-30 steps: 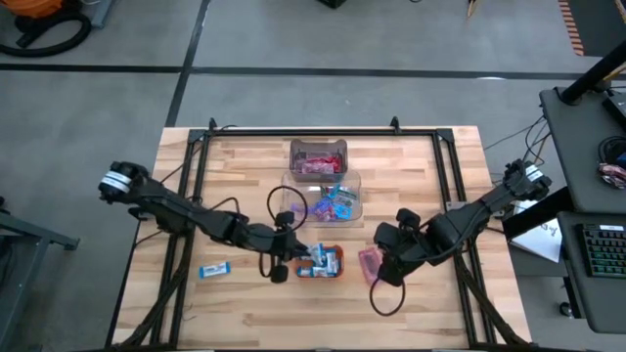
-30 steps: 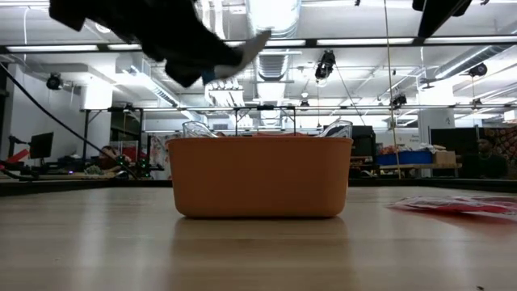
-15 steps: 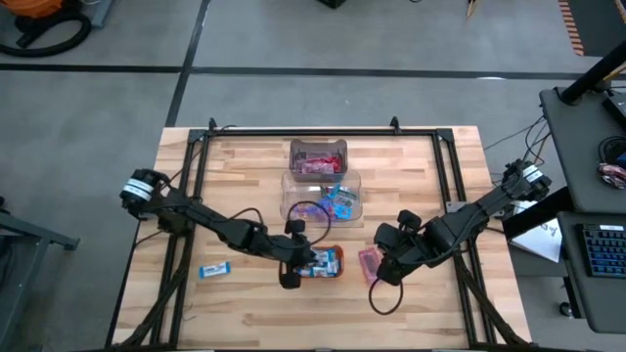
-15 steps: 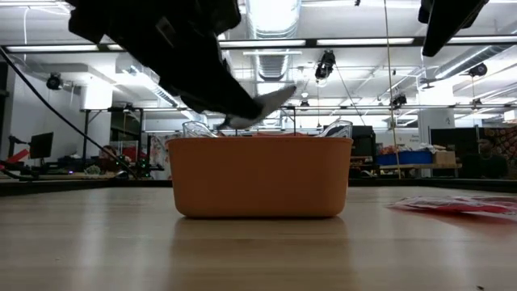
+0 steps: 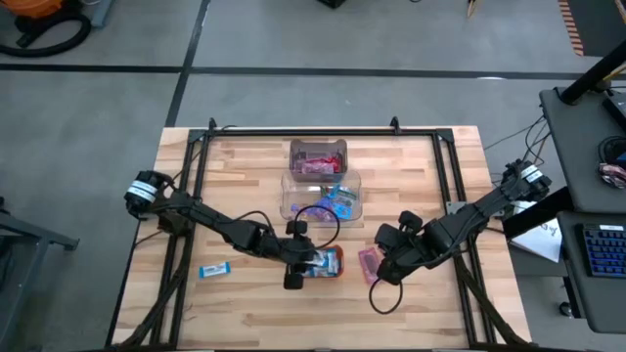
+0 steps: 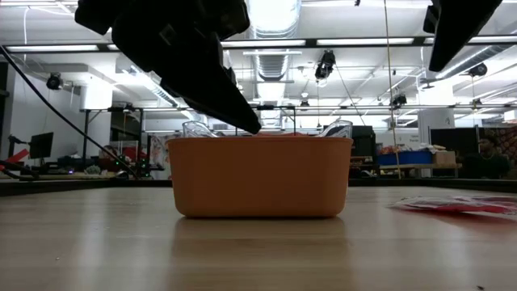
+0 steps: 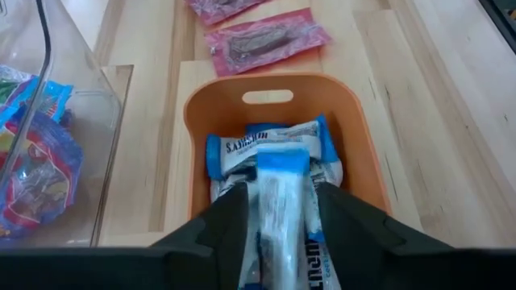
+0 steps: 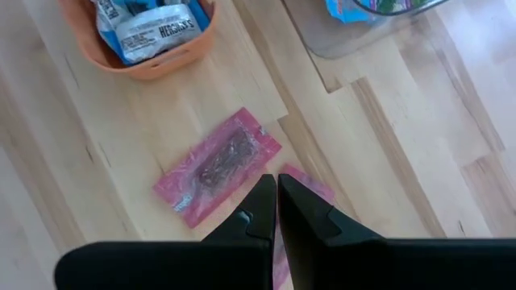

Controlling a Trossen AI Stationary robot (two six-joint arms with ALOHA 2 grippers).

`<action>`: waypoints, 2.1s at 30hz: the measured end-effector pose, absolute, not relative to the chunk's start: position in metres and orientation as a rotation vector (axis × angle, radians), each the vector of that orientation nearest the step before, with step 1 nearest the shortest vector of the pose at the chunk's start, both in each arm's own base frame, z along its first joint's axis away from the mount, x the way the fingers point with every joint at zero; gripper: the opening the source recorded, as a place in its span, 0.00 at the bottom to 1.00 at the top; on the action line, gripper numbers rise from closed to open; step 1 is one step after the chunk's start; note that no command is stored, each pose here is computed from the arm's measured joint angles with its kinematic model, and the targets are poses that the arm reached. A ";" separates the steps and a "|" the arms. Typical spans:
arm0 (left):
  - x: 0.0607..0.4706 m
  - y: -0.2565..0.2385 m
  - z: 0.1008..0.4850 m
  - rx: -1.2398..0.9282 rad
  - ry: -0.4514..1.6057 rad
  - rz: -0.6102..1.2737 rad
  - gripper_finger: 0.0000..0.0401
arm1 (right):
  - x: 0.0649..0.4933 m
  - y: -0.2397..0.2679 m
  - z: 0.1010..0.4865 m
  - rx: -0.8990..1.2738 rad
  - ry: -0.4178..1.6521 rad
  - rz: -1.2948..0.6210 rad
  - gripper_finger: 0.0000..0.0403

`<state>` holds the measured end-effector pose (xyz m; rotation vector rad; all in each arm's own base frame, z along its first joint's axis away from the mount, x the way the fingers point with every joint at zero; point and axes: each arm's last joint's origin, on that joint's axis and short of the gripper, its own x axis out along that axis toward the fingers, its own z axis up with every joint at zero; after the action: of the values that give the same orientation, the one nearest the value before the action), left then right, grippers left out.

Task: Sort candy
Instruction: Put the red candy into the dark gray bin

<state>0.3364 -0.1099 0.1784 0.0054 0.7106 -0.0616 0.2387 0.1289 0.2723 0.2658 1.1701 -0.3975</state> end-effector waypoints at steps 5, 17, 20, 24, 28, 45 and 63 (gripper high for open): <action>0.333 -0.109 0.183 0.008 0.721 -0.062 0.39 | 0.238 0.129 0.271 0.295 1.172 -0.415 0.02; 0.293 -0.095 0.242 0.092 0.698 -0.090 0.39 | 0.234 0.134 0.270 0.592 1.300 -0.450 0.02; 0.277 -0.090 0.255 0.081 0.657 -0.095 0.39 | 0.233 0.134 0.266 0.647 1.325 -0.486 0.02; 0.254 -0.084 0.260 0.046 0.587 -0.103 0.39 | 0.228 0.133 0.255 0.655 1.357 -0.527 0.02; 0.233 -0.078 0.262 -0.007 0.508 -0.107 0.39 | 0.221 0.128 0.235 0.646 1.399 -0.598 0.02; 0.181 -0.060 0.307 -0.085 0.199 -0.132 0.39 | 0.214 0.123 0.190 0.723 1.332 -0.664 0.21; 0.182 -0.060 0.306 -0.073 0.202 -0.132 0.39 | 0.209 0.116 0.160 0.780 1.189 -0.740 0.47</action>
<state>0.1823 -0.0599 0.3061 -0.0725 0.2016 -0.1323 0.2087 0.1160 0.1597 0.7800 1.1890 -0.7396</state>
